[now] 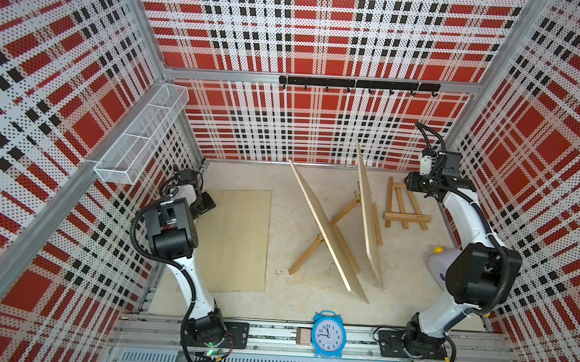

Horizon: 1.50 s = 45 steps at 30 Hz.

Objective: Disassemble the easel
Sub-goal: Adjust the drawing board at the corner of the board.

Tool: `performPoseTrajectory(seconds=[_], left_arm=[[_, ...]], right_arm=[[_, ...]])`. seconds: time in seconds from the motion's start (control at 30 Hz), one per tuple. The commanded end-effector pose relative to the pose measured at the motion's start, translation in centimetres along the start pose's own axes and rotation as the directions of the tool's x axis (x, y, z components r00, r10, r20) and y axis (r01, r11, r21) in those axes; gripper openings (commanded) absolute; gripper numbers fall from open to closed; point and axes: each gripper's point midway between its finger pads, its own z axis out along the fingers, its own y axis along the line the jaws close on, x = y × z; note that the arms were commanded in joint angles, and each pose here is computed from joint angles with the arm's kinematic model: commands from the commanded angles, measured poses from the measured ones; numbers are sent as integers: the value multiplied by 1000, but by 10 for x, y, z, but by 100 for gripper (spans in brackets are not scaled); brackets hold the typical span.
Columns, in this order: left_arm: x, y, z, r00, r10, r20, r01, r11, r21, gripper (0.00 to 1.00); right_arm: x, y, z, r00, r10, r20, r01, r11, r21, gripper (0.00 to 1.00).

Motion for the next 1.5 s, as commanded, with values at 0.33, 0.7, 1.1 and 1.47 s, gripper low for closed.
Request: performPoseTrajectory(seconds=[0.33,0.7,1.1,1.47], left_arm=[[2,-44,-32,999,27,20,-29,993,114,64],[94,-83,-157,966,257,-24,-254,962,96,61],[282,-10,-252,896,224,-383,-230,973,32,56],[356,21,-199,890,101,-444,-79,995,68,49]], right_arm=[[-9,10,-27,998,-21,64,23,999,-31,46],[-11,41,-50,990,-86,115,95,993,-73,46],[-23,101,-105,952,-160,261,220,951,-220,47],[-22,115,-157,932,-65,358,171,947,-272,47]])
